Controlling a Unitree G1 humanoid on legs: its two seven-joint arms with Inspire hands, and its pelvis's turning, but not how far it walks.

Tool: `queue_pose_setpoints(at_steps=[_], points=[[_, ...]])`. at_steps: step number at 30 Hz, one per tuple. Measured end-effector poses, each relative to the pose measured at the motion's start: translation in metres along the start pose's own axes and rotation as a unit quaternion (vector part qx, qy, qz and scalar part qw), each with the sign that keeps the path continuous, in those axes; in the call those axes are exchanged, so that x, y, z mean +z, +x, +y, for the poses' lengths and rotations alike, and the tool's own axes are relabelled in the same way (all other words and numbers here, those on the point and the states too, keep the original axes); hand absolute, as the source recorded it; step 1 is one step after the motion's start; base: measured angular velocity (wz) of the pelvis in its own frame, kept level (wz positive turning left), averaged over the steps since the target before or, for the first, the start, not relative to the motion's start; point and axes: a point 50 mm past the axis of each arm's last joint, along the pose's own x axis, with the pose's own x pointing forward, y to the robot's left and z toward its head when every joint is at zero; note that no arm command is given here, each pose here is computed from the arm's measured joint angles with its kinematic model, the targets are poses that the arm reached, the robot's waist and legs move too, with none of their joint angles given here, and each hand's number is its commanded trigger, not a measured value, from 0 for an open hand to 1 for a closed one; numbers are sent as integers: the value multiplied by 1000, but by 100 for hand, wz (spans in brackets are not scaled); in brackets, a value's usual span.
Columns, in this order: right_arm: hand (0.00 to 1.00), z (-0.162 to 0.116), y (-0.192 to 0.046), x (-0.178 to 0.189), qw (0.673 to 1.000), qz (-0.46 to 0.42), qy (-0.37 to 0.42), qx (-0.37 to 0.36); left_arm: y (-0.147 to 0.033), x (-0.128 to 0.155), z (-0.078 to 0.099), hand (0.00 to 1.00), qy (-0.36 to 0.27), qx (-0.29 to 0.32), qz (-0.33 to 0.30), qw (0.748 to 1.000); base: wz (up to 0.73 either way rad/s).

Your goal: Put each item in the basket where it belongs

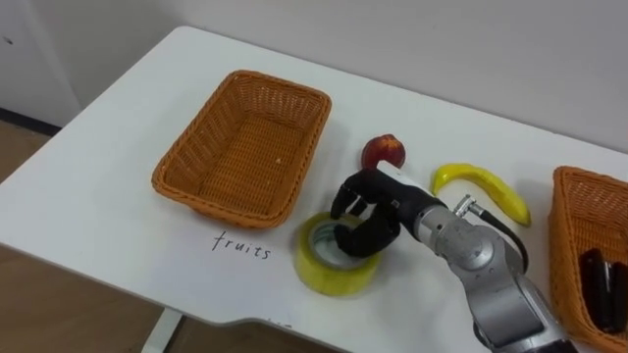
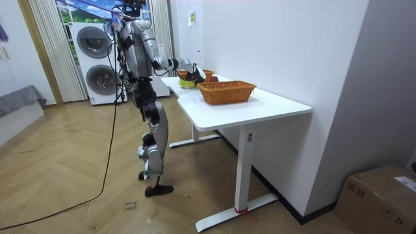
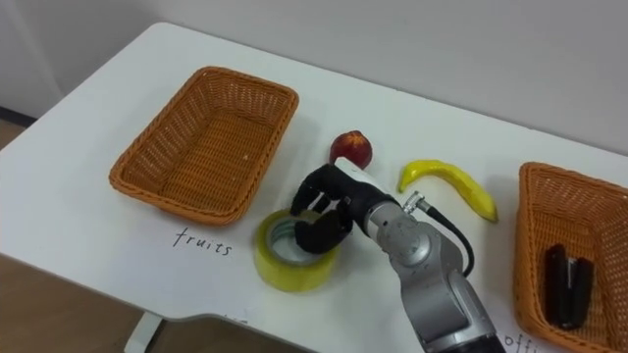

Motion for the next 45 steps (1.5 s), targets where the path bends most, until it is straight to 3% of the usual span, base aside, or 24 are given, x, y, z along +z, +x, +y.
queue_pose_setpoints(at_steps=[20,34,45], points=[[100,0,0,-1,1000,4,5,3,0,0,0,0,0,0,0,1000,0],[100,-4,-1,-8,998,-5,57,-8,1,-2,0,0,-11,-4,0,1000,0],[100,-35,-12,-17,991,-15,82,-106,2,1,-3,0,-16,-15,2,1000,0]])
